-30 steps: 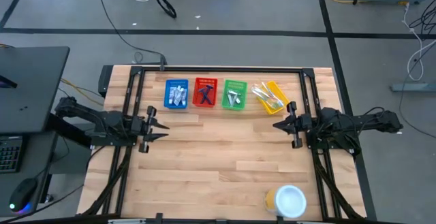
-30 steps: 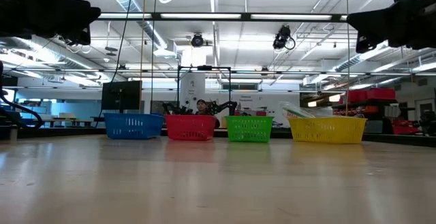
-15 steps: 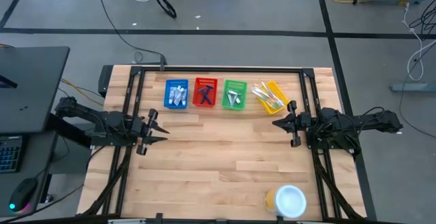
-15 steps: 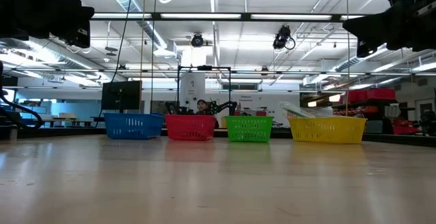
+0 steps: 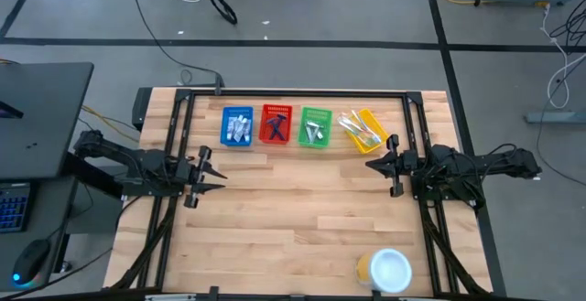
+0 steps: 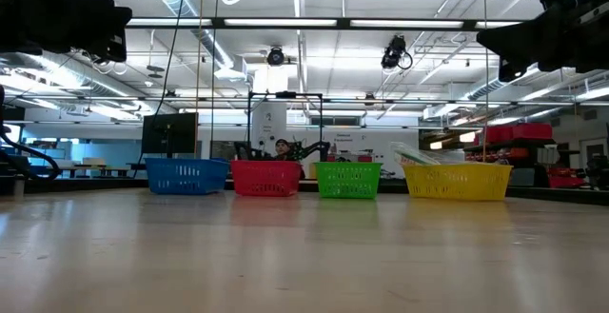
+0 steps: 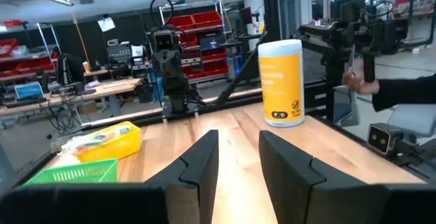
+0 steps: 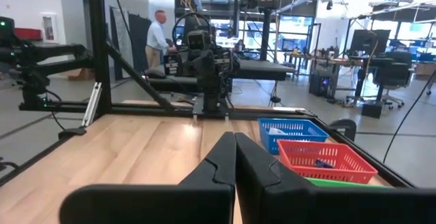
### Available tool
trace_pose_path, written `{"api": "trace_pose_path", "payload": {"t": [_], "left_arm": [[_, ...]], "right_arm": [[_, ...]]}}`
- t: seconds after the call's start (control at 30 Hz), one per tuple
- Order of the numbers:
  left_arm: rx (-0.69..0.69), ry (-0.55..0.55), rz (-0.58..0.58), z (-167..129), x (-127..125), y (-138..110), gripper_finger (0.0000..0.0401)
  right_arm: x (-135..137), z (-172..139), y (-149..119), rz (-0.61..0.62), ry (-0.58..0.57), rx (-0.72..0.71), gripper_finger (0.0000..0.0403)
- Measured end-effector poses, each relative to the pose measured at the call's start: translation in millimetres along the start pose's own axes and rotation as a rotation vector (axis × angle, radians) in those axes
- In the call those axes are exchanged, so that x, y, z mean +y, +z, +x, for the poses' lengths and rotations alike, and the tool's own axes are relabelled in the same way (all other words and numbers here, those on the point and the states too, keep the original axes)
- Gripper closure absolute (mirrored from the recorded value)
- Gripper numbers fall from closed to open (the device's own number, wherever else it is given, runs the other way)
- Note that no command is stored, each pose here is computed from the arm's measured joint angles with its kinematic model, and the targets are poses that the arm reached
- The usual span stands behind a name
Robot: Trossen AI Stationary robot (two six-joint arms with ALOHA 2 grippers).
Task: Pick & Place Travel size toiletries
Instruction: Return to Home Position
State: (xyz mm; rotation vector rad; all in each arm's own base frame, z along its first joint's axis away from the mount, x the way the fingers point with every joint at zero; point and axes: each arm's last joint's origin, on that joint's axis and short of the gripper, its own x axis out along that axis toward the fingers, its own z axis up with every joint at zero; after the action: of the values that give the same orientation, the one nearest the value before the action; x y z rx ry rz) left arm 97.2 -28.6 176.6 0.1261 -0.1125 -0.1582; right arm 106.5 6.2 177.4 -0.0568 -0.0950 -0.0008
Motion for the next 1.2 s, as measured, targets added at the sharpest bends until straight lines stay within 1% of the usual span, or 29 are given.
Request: {"api": "trace_pose_path", "payload": {"t": [0.17, 1.2], "left_arm": [[0.000, 0.000, -0.033, 0.0, 0.0, 0.0, 0.0287], [0.000, 0.000, -0.033, 0.0, 0.0, -0.1, 0.0287]], "right_arm": [[0.0, 0.0, 0.0, -0.014, 0.000, 0.000, 0.0400], [0.0, 0.0, 0.0, -0.003, 0.000, 0.000, 0.0400]]}}
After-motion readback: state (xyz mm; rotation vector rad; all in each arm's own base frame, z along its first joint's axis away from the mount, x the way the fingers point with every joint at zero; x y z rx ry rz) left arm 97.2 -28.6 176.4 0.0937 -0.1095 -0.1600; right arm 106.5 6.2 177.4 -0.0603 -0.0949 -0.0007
